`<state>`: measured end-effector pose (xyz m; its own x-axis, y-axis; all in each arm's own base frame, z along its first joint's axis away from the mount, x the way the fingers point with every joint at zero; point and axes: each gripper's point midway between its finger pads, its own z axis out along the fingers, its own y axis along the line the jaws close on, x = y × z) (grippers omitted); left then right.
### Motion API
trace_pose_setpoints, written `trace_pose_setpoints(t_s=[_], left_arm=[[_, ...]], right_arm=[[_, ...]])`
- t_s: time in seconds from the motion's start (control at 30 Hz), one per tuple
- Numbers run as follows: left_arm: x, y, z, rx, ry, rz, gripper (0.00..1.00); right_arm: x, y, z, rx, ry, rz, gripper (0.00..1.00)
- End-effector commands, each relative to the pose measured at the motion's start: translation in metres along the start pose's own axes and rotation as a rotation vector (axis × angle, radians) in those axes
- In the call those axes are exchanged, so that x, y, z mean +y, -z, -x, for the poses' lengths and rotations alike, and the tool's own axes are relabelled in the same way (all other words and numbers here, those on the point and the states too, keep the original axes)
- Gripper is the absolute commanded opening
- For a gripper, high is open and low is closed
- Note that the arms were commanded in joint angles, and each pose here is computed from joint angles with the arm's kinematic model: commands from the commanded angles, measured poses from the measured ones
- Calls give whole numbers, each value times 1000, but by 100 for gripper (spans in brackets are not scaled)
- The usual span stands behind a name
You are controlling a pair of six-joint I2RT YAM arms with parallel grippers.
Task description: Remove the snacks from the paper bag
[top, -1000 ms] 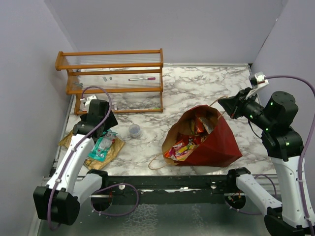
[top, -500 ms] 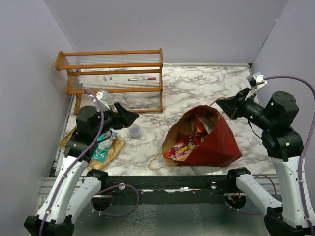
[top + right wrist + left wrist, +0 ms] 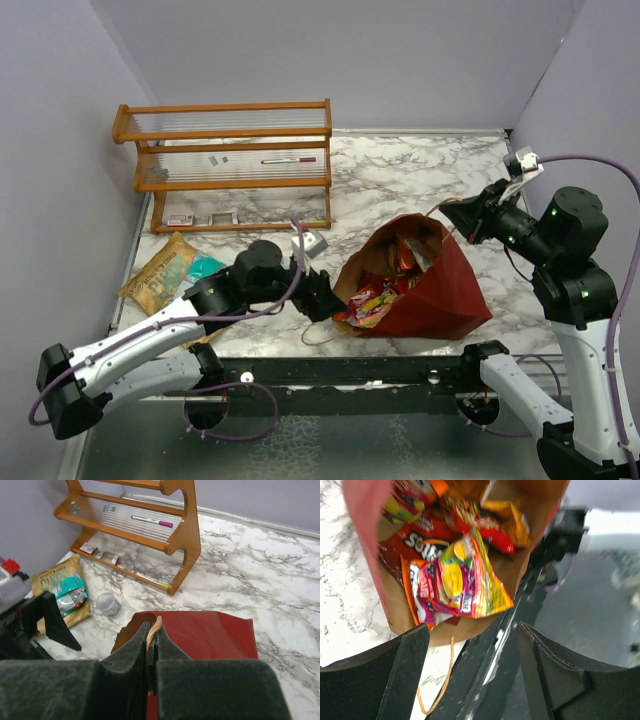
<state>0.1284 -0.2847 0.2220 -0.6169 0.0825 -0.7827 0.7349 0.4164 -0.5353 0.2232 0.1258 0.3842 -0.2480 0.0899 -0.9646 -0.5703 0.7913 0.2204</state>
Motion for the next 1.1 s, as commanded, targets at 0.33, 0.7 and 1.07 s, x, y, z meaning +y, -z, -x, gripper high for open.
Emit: trace_pose_setpoints(t_s=[0.33,0.7,1.07], left_arm=[[8,-34,-55,274,-707,-15,72],[16,-70,-63,344,-882,-74,62],[8,-102,-71,354,-957,-150,63]], right_arm=[[8,13,28,-94,73,0,2],[9,15,32,-102,83,0,2],[10,17,32,-108,84,-1,2]])
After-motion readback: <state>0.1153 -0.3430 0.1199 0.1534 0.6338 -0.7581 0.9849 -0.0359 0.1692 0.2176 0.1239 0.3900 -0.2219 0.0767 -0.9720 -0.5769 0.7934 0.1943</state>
